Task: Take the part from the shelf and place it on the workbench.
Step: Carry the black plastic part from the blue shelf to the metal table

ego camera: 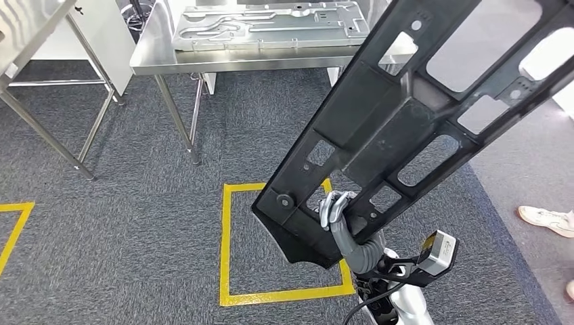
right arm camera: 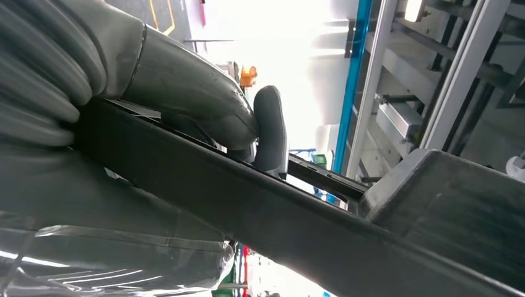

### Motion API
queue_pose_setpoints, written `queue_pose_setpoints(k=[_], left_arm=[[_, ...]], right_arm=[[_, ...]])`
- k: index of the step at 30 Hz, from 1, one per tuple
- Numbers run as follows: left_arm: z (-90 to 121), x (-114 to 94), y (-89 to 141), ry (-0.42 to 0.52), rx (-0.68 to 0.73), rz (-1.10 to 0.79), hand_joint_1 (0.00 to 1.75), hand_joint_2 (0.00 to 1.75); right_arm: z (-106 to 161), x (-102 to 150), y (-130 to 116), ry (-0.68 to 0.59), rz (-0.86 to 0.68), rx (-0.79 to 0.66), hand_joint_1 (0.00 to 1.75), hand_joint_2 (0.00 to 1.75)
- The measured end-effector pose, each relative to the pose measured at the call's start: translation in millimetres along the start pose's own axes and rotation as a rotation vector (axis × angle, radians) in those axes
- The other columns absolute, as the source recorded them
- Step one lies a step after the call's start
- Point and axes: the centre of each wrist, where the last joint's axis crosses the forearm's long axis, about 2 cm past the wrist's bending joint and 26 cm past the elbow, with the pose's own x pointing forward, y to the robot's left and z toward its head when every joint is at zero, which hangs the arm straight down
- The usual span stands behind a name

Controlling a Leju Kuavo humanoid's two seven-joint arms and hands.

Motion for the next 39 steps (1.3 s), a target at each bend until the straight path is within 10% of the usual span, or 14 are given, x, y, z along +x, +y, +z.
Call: queue_pose_setpoints(k=[39], left_arm=[[0,5,-3,-0.029,-0.056,0.011,0.00,1.75]], right_arm=[[1,0,2,0.032,-0.014,-0.001,1.75,1.75]])
